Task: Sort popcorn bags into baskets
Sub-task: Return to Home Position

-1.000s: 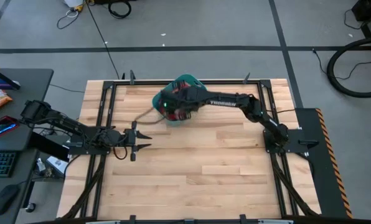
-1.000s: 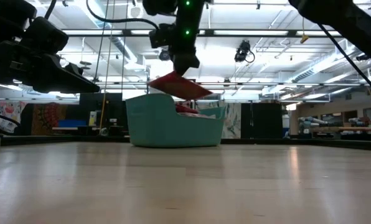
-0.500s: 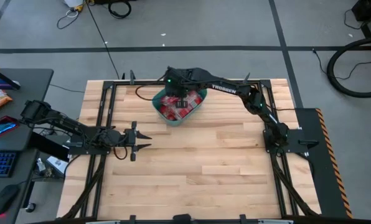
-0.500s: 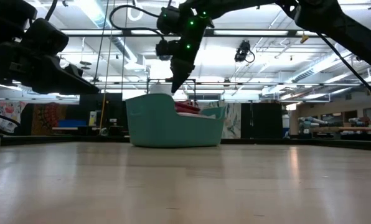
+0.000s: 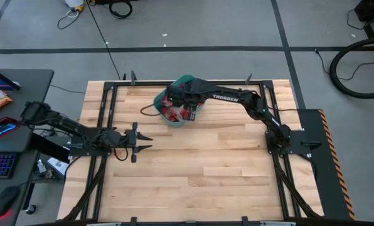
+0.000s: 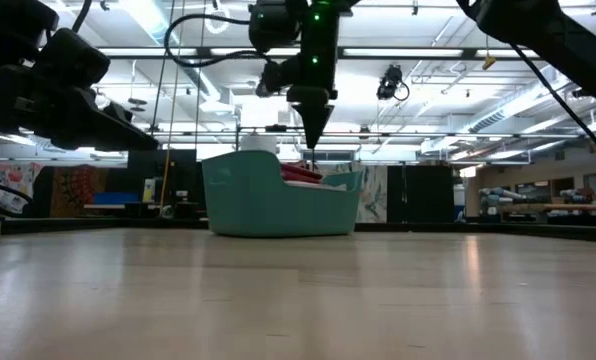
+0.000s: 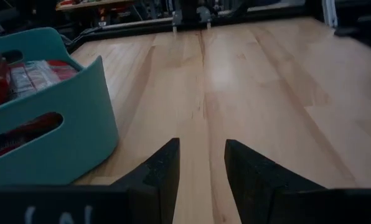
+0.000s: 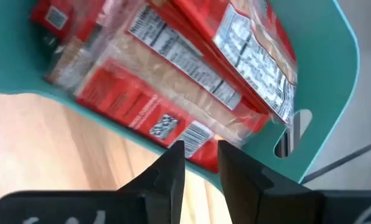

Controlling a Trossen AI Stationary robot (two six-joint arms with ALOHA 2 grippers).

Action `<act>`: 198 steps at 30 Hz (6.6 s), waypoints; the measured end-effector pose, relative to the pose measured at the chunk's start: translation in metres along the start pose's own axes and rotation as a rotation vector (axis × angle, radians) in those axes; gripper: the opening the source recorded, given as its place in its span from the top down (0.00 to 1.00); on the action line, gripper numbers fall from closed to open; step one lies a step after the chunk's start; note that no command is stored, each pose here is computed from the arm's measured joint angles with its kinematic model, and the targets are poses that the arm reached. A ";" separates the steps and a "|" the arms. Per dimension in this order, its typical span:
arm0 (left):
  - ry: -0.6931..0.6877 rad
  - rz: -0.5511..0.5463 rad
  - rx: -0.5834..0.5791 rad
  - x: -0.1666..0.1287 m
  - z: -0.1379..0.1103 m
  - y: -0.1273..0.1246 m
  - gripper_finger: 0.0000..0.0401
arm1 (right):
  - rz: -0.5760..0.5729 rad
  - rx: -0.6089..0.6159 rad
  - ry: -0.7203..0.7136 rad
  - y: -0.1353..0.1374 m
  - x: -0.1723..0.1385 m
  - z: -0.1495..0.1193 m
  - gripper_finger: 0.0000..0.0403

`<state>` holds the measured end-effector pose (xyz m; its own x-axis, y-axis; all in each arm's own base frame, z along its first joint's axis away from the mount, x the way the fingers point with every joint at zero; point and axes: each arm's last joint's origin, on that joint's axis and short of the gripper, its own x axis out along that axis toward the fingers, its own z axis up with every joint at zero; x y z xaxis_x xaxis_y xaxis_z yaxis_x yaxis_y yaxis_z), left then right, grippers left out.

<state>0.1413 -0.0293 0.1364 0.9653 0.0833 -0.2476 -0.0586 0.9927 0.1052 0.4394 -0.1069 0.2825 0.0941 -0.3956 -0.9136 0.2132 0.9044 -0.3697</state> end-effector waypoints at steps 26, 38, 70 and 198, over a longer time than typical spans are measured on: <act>-0.025 -0.039 -0.044 -0.038 0.029 -0.003 0.67 | -0.037 -0.004 -0.043 0.028 -0.019 -0.014 0.75; -0.095 -0.058 0.005 -0.046 0.034 -0.002 0.67 | 0.058 0.130 -0.389 0.029 -0.026 -0.079 0.75; -0.281 0.050 0.072 -0.037 0.026 0.013 0.67 | 0.362 0.518 -1.229 0.042 0.009 -0.288 0.75; -0.481 0.204 0.109 -0.043 0.046 0.027 0.67 | 0.378 0.674 -1.387 0.044 0.036 -0.350 0.76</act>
<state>0.1095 -0.0097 0.1943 0.9463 0.1985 0.2552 -0.2548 0.9438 0.2107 0.1114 -0.0249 0.1743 0.9353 -0.3478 0.0649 0.3111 0.8958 0.3175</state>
